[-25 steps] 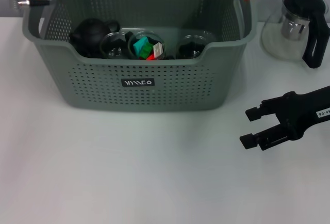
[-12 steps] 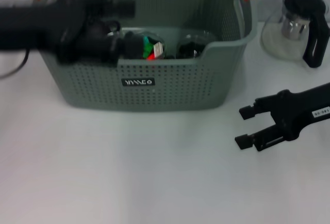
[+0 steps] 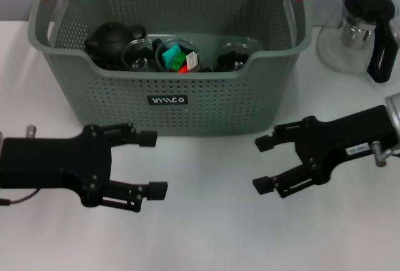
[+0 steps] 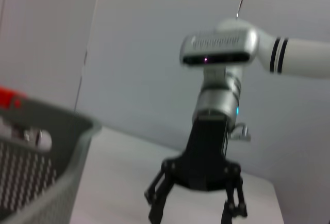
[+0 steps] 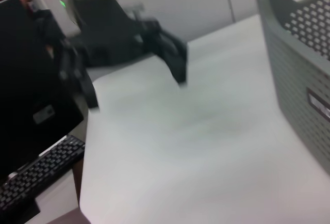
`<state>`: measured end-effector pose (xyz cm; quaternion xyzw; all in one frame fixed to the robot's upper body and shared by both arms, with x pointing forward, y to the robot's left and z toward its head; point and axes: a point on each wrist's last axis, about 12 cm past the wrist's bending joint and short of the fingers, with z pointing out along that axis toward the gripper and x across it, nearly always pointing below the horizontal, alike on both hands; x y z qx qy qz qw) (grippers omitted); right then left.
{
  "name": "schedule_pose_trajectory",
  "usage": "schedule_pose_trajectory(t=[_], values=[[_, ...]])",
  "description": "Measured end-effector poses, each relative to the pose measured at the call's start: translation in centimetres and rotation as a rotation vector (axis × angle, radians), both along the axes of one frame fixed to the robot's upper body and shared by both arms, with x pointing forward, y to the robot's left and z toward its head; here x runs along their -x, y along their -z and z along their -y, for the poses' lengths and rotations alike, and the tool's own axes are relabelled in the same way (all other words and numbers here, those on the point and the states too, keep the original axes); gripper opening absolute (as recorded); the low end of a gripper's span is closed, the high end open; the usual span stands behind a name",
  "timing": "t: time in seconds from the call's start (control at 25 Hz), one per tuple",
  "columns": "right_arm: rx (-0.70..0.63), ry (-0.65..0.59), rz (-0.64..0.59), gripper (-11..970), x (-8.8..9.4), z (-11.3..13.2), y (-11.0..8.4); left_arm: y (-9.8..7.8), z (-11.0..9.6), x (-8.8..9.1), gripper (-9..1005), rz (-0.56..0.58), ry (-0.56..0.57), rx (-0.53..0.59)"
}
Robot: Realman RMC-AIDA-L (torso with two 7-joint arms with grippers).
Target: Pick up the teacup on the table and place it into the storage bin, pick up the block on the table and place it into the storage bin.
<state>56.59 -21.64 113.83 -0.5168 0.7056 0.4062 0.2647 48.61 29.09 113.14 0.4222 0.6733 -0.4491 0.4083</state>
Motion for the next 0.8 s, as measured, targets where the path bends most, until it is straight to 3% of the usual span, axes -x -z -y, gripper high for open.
schedule_pose_trajectory(t=[0.48,0.8], values=[[-0.067,0.015,0.049,946,0.0,-1.0,1.7,4.2,0.3,-0.8,961,-0.075,-0.084,-0.097],[-0.06,0.019,0.079,947,0.3,-0.9,3.2,5.0,0.5,-1.3,961,-0.074,-0.111,-0.107]])
